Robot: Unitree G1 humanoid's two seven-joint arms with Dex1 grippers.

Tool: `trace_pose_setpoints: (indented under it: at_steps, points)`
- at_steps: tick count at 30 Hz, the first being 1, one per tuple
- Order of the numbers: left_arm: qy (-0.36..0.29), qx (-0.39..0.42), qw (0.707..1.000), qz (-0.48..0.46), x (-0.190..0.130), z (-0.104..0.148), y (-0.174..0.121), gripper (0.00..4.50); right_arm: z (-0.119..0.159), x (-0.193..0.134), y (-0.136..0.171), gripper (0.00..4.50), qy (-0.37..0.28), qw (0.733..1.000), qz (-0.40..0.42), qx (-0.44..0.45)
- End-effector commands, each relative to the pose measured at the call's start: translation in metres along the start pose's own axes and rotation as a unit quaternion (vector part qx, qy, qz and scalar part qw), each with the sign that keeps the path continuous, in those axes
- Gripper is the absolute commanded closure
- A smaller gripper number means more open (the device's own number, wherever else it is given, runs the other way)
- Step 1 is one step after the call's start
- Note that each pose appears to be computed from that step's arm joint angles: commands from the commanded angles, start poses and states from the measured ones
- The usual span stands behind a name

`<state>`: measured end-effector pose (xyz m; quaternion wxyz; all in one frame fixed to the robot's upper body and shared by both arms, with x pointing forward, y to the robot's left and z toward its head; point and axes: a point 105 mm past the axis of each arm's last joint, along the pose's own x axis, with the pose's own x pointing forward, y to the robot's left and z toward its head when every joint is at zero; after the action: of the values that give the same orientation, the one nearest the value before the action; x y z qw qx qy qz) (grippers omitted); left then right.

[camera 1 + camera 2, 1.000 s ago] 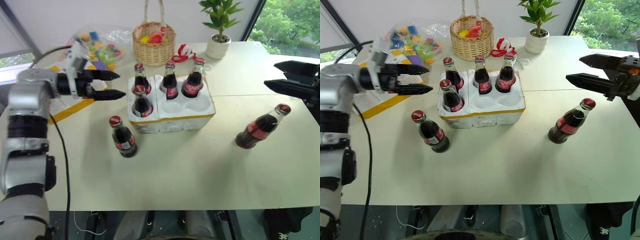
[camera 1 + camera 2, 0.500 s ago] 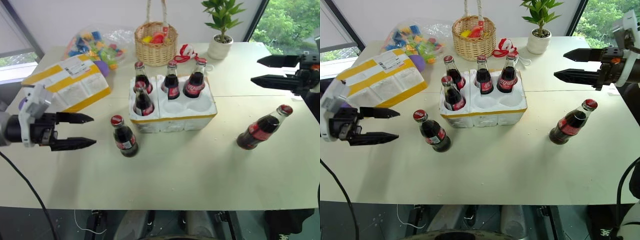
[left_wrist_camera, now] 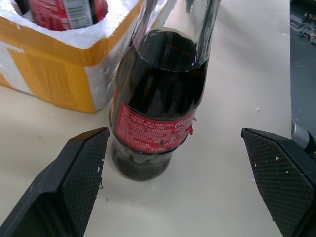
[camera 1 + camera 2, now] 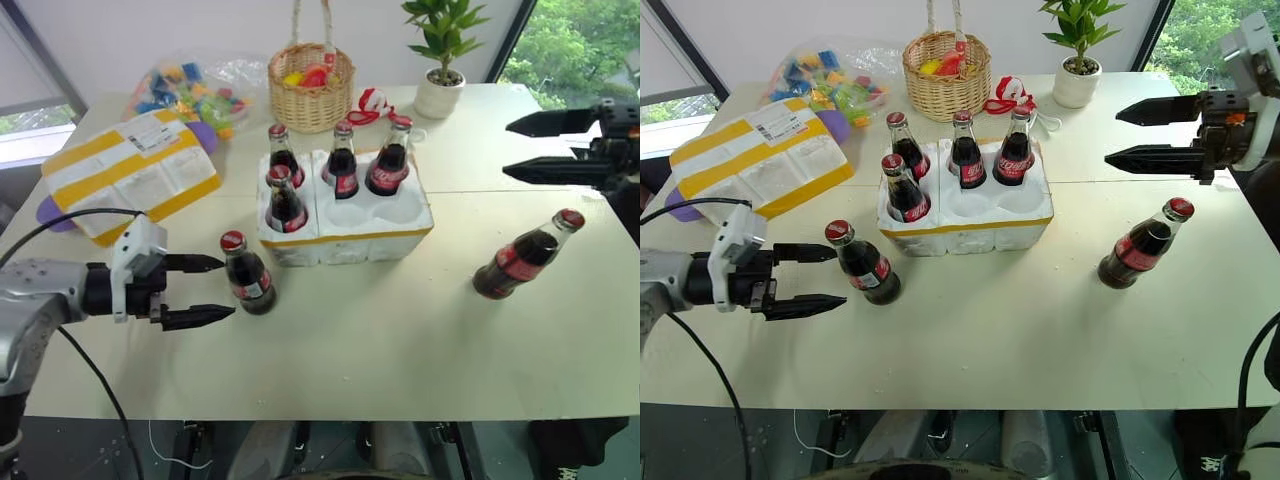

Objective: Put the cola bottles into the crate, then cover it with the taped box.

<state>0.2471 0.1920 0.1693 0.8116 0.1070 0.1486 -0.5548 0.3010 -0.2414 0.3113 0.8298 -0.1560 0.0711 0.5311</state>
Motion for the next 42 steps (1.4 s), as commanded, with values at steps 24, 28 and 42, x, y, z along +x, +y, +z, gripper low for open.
trace_pose_setpoints:
  at_steps: [24, 28, 42]
  points:
    - [-0.049, -0.013, 0.999, -0.019, 0.022, 0.014, 0.008, 1.8, 0.017, 0.001, 0.024, 0.0, -0.011, 0.999, 0.006, -0.035]
    - [-0.055, -0.003, 0.997, -0.053, 0.02, 0.035, -0.002, 1.8, 0.019, 0.002, 0.027, 0.0, -0.019, 0.999, 0.015, -0.034]
    - [-0.068, 0.01, 0.994, -0.081, 0.022, 0.057, -0.012, 1.8, 0.012, 0.005, 0.025, 0.0, -0.019, 0.999, 0.011, -0.032]
